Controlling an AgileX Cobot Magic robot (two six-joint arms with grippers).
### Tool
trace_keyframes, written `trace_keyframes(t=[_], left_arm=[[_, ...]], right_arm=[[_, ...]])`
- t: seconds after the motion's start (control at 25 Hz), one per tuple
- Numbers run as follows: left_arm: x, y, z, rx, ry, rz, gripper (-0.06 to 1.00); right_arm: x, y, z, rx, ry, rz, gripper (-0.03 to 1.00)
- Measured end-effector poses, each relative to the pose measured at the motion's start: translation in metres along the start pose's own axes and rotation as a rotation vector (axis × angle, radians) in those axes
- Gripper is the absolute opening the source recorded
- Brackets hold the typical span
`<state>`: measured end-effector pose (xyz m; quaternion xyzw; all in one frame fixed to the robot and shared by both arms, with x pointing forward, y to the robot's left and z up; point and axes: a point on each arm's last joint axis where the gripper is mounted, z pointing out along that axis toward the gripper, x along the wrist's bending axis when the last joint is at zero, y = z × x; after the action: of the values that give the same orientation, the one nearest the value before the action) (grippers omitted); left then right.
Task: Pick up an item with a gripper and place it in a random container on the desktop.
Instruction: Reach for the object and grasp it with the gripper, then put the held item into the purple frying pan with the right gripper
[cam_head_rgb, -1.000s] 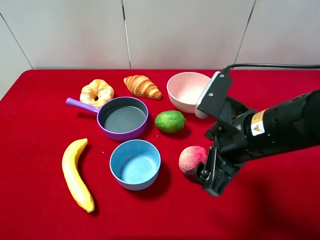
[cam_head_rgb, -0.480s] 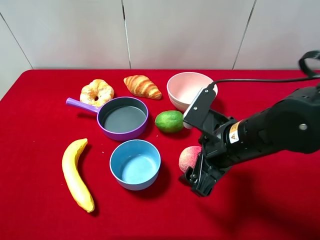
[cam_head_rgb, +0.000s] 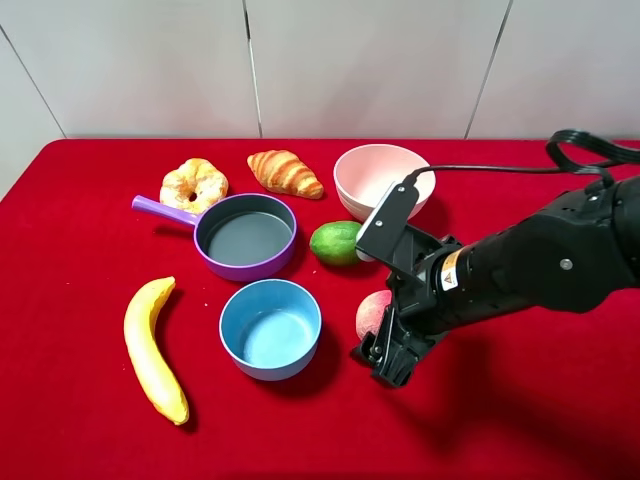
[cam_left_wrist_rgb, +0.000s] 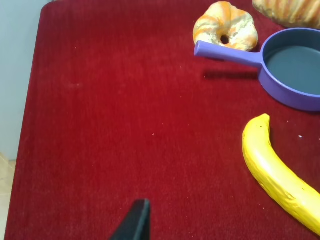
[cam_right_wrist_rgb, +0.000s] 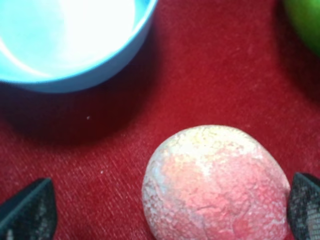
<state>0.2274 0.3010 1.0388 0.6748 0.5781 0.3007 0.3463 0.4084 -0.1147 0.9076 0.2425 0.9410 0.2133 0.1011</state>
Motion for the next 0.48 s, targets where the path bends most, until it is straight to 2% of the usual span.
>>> trace_keyframes(t=[0.48], left_arm=[[0.000, 0.000, 0.000, 0.000, 0.000, 0.000, 0.99]], right_arm=[[-0.003, 0.002, 0.015, -0.026, -0.027, -0.012, 0.69]])
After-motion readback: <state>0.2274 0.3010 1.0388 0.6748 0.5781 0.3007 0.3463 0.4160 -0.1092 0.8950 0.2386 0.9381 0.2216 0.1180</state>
